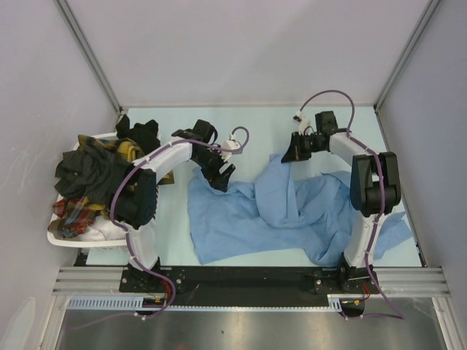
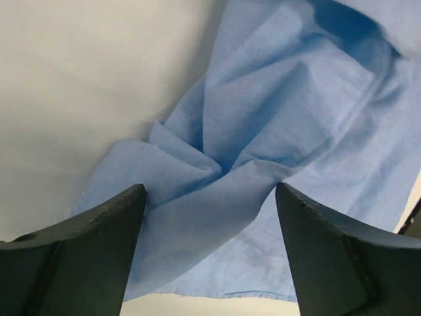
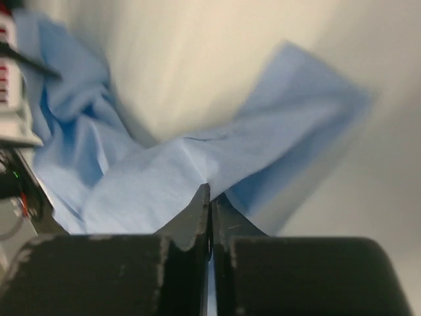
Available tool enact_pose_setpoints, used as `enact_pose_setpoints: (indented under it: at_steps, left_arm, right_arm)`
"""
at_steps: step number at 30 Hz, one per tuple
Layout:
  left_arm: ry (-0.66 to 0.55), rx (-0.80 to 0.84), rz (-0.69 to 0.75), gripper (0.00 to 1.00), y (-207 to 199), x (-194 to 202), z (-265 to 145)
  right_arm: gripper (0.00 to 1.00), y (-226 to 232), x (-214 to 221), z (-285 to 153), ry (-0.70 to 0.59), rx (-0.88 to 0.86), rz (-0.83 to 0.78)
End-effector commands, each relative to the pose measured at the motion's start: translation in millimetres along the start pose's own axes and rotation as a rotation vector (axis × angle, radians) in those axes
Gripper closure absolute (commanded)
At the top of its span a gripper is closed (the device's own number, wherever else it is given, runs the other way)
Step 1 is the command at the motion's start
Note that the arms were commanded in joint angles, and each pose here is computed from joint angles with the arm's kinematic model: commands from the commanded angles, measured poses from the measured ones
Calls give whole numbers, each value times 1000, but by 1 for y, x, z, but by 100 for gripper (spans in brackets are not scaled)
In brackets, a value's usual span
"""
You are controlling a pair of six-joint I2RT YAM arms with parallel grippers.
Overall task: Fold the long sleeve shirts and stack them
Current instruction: Flatten the shirt out
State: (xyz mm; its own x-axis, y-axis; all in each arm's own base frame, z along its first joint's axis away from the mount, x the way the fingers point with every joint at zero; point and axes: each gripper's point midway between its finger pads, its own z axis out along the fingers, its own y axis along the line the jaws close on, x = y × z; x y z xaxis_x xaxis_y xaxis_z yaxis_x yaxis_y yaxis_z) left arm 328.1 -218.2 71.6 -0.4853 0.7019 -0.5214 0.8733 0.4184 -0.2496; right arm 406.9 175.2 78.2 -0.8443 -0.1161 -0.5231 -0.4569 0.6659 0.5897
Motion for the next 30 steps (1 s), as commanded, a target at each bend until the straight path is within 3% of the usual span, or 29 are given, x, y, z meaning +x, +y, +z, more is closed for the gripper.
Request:
enact_pose_setpoints:
  at_steps: [1, 4, 5, 7, 8, 10, 11, 13, 15, 16, 17, 18, 19, 21, 22, 23, 25, 27, 30]
  left_arm:
    - [-77, 62, 134, 19, -10, -30, -24]
    - [-64, 52, 134, 37, 1, -30, -19]
    - [-60, 31, 122, 53, 9, -29, -19]
    - [-105, -26, 72, 68, 29, -38, -16]
    - [-126, -52, 13, 85, 40, -40, -20]
    - [-171, -116, -41, 98, 66, -52, -23]
    - [-191, -145, -111, 100, 79, -52, -28]
    - [-231, -217, -164, 100, 105, -60, -35]
    - [-277, -259, -246, 100, 123, -63, -44]
    - [-292, -265, -269, 100, 128, -64, -47]
    - [-298, -263, -309, 100, 133, -61, -48]
    - [-304, -267, -324, 100, 136, -60, -48]
    - [-305, -277, -340, 100, 140, -57, -49]
    - [-302, -274, -352, 100, 141, -55, -45]
    - [-297, -277, -357, 100, 142, -52, -44]
    - [-292, -274, -361, 100, 144, -50, -40]
    - [-291, -271, -362, 100, 144, -50, -39]
    - [-293, -272, -359, 98, 144, -51, -42]
    - [-358, -230, -334, 75, 134, -63, -58]
  right_arm:
    - [100, 8, -89, -35, -199, -4, -91]
    - [100, 22, -135, -64, -275, -1, -200]
    - [100, 28, -142, -70, -276, -5, -219]
    - [100, 44, -179, -91, -340, 2, -314]
    - [100, 52, -187, -98, -346, 0, -354]
    - [100, 81, -214, -117, -400, -6, -470]
    - [100, 90, -212, -122, -382, -11, -529]
    - [100, 134, -210, -132, -371, -59, -673]
    - [100, 173, -168, -142, -273, -121, -834]
    - [100, 187, -128, -123, -174, -195, -853]
    - [100, 213, -89, -143, -124, -219, -900]
    - [100, 217, -62, -141, -80, -237, -1049]
    - [100, 192, 1, -115, 91, -253, -1005]
    - [98, 217, 62, -127, 127, -264, -1233]
    - [78, 200, 77, -122, 152, -168, -1306]
    - [56, 183, 130, -104, 262, -189, -1321]
    - [22, 168, 124, -109, 177, -10, -1364]
    - [18, 151, 116, -112, 163, 50, -1318]
    - [23, 124, 77, -132, 91, 116, -1166]
